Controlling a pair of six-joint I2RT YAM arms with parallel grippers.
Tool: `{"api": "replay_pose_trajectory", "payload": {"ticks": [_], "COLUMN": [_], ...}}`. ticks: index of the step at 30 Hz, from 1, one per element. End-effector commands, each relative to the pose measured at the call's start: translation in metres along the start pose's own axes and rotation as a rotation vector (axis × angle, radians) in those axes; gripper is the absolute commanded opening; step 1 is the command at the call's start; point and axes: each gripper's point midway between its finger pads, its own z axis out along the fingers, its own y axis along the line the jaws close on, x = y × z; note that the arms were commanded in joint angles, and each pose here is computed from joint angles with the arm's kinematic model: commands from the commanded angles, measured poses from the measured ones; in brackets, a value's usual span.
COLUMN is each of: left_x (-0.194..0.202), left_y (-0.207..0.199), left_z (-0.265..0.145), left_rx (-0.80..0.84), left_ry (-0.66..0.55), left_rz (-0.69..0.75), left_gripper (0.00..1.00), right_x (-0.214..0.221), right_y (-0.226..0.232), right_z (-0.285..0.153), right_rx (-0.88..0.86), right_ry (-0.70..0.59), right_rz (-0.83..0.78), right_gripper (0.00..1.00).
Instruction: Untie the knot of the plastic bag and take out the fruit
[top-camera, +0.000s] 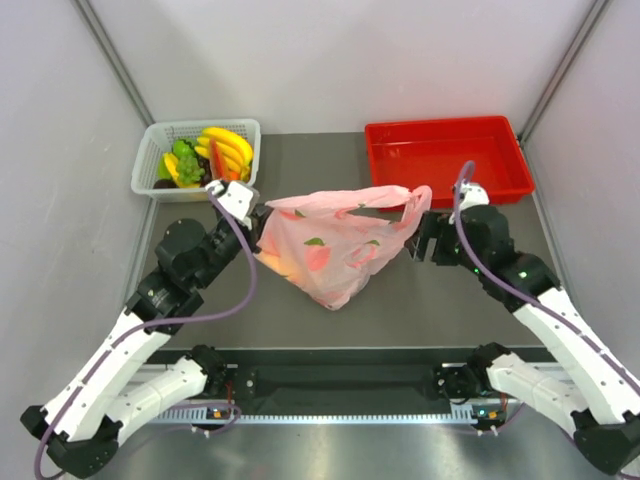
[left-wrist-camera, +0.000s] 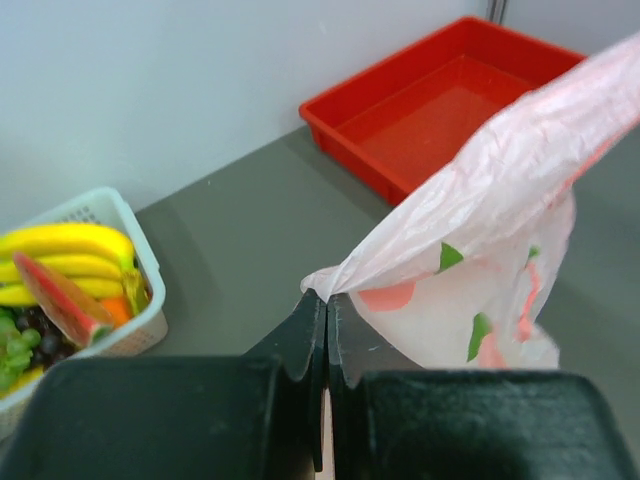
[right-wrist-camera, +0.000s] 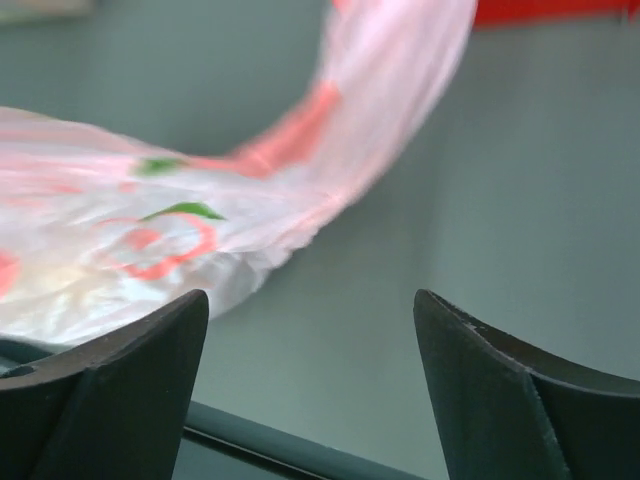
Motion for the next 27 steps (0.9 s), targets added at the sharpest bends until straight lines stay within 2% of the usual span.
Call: {"api": "replay_pose_trajectory", "payload": {"ticks": [1,4,8,13,23,27], "left_x": [-0.074,-0.095,-0.102,-0.069,-0.015,0.043], "left_y": [0.004,0.0,-0.017,-0.037,-0.047,-0.049], "left_z": [-0.001,0.007,0.019,0.034,0.027,0.035], "left_rx": [0.014,0.045,0.135,0.218,0.229,0.19], "left_ry": [-0.164,-0.178,-0.17,-0.086,-0.017,0.085], "left_rz": [0.026,0.03,0.022,-0.046,-0.151,-0.202], "left_gripper": [0.0,0.0,0.0,0.0,0.0,0.0], "right_x": [-0.039,-0.041,-0.037,-0.031,0.004,0.012], "right_y": [0.02,0.018,0.017,0.027,0.086,0.096], "right_z": [-0.032,-0.032,-0.024,-0.015,-0.014,-0.015], "right_rx": [-0.093,-0.073,-0.062,-0.121,-0.506,-0.572], "right_ry": [-0.103,-0.094,-0.073,-0.05,0.099,0.116], "right_rz": [-0.045,-0.066,-0.066,-0.064,-0.175,-0.228], "right_gripper": [0.84,0.86,0.86,0.87,0.86,0.88]}}
